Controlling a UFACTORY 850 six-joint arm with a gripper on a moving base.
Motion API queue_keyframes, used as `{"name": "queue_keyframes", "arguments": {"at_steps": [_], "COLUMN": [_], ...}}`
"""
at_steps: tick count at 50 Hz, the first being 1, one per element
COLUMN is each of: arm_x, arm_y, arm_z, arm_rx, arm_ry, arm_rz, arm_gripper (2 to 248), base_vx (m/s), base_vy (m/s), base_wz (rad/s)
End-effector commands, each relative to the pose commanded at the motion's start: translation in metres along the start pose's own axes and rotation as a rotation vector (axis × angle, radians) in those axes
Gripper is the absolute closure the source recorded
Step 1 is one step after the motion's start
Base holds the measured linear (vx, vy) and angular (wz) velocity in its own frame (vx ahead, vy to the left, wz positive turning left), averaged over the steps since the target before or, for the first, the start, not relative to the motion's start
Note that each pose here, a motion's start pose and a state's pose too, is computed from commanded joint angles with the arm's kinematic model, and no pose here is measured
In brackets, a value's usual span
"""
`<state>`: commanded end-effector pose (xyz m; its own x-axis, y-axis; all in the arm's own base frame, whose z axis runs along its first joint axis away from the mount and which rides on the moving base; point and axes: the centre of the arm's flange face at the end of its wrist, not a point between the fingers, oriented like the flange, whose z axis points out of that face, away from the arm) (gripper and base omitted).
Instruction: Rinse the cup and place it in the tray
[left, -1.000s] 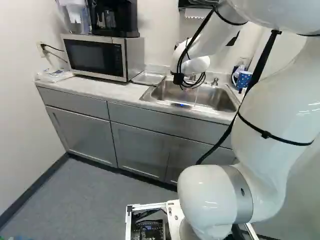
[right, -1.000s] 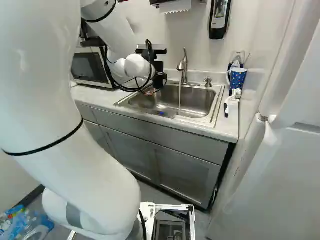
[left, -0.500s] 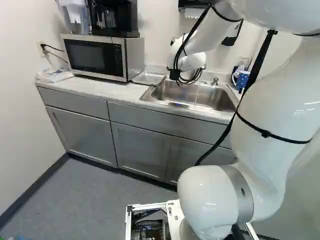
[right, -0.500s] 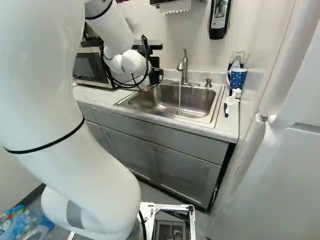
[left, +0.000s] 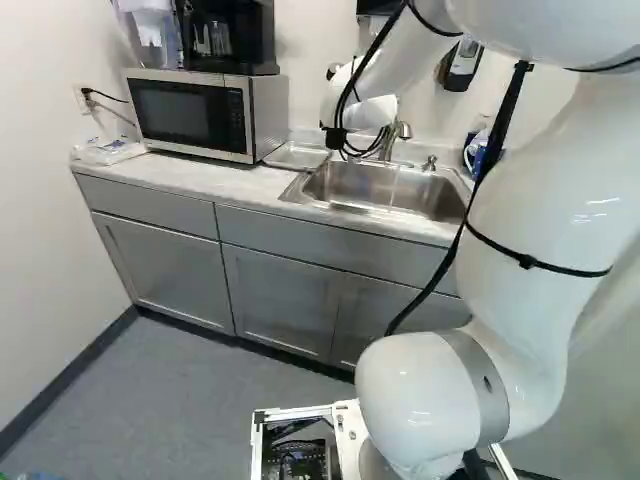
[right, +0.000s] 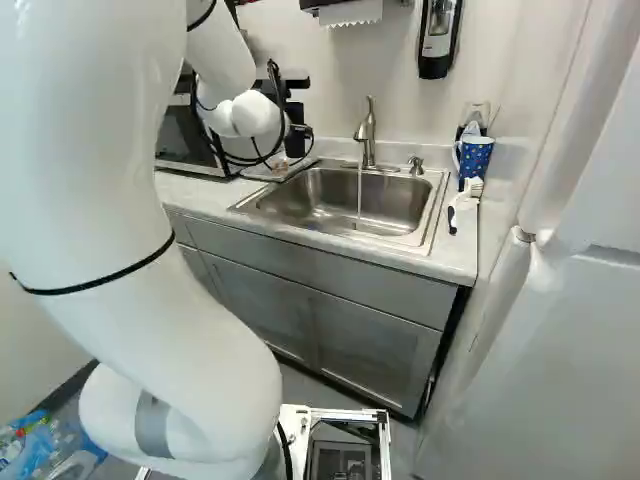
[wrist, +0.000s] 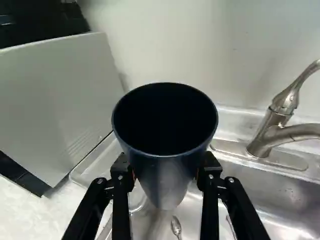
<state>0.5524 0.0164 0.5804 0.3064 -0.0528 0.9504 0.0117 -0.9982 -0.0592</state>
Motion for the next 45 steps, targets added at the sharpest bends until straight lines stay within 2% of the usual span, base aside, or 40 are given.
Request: {"name": "queue_keyframes", "arguments": {"at_steps": [29,45], "arm_x": [0.003,-0.003], "arm_y": [-0.044,-0.056], "arm_z": [0.022,0.056], "arm_rx": [0.073,0.087], "arm_ry": [0.000,-0.017], "arm_rz": [-0.023,-0.029], "arm_gripper": [125,125], "base_vx": [0.000,0.000], "base_vy": [0.000,0.000], "base_wz": [0.000,0.000]}}
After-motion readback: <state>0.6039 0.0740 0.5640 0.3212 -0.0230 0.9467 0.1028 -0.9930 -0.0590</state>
